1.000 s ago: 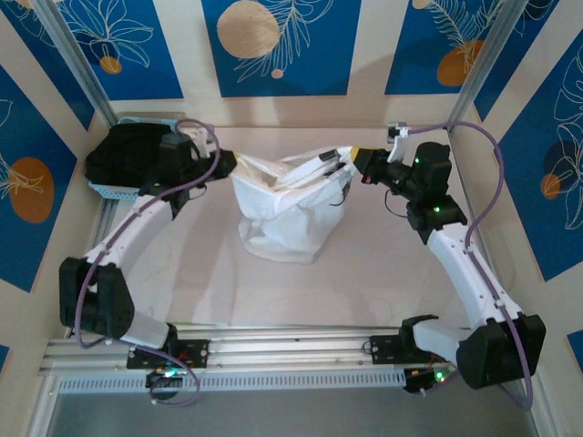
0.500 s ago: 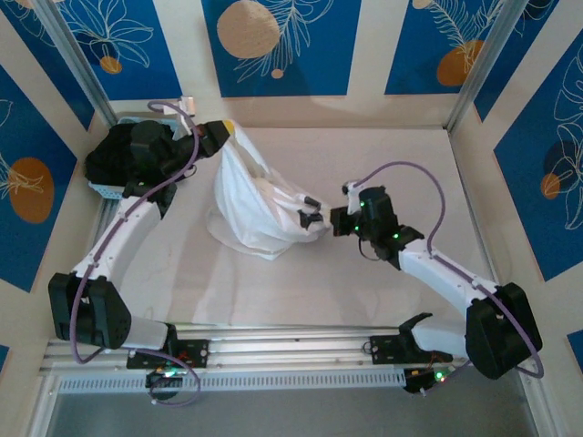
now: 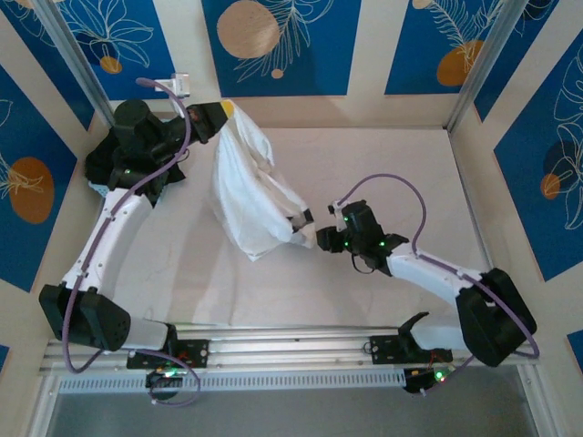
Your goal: Fold the inside-out t-shirt
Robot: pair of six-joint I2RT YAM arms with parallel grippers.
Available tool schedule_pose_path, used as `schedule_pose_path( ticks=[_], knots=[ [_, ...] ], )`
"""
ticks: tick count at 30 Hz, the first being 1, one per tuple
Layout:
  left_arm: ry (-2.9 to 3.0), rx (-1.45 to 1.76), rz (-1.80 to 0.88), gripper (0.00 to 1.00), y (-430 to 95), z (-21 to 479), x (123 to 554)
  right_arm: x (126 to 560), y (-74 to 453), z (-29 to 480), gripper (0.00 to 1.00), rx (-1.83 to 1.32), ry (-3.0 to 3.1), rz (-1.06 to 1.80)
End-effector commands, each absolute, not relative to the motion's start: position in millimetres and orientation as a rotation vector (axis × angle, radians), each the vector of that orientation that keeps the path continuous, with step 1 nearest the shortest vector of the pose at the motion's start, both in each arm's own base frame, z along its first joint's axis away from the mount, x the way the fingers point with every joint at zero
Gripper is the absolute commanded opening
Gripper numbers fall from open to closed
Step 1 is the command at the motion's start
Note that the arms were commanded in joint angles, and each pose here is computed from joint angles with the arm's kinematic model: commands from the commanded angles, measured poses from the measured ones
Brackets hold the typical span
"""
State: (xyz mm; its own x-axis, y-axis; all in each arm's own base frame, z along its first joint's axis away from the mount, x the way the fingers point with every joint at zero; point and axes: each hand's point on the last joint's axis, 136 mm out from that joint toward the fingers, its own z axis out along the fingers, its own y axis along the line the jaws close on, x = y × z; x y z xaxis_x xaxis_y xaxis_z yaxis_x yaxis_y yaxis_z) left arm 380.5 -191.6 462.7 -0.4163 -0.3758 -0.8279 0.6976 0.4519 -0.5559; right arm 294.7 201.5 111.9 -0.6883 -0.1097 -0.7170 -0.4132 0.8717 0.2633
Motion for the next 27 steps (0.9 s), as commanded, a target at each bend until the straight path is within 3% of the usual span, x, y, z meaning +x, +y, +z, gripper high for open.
schedule_pose_path(
  ticks=[1,4,9,12,23,25,26,27],
  knots=[
    [1.554,0.443,-1.205,0.0,-197,472,354,309,229,195,0.52,-0.499,2.004,0.743],
    [1.536,0.51,-1.231,0.0,-202,468,343,319,239,220,0.55,-0.507,1.936,0.849],
    [1.527,0.554,-1.274,0.0,-206,460,335,345,268,220,0.59,-0.532,1.944,0.977],
    [1.536,0.552,-1.281,0.0,-207,458,334,349,295,220,0.72,-0.631,1.907,1.065],
    [1.535,0.557,-1.291,0.0,-210,457,331,400,346,168,0.73,-0.68,1.994,1.101],
    [1.533,0.556,-1.292,0.0,-210,458,331,408,354,158,0.69,-0.679,2.015,1.1],
    [1.533,0.554,-1.29,0.0,-210,459,331,412,354,156,0.62,-0.674,2.02,1.091],
    [1.535,0.549,-1.284,0.0,-209,459,331,415,352,160,0.47,-0.672,2.009,1.085]
  ],
)
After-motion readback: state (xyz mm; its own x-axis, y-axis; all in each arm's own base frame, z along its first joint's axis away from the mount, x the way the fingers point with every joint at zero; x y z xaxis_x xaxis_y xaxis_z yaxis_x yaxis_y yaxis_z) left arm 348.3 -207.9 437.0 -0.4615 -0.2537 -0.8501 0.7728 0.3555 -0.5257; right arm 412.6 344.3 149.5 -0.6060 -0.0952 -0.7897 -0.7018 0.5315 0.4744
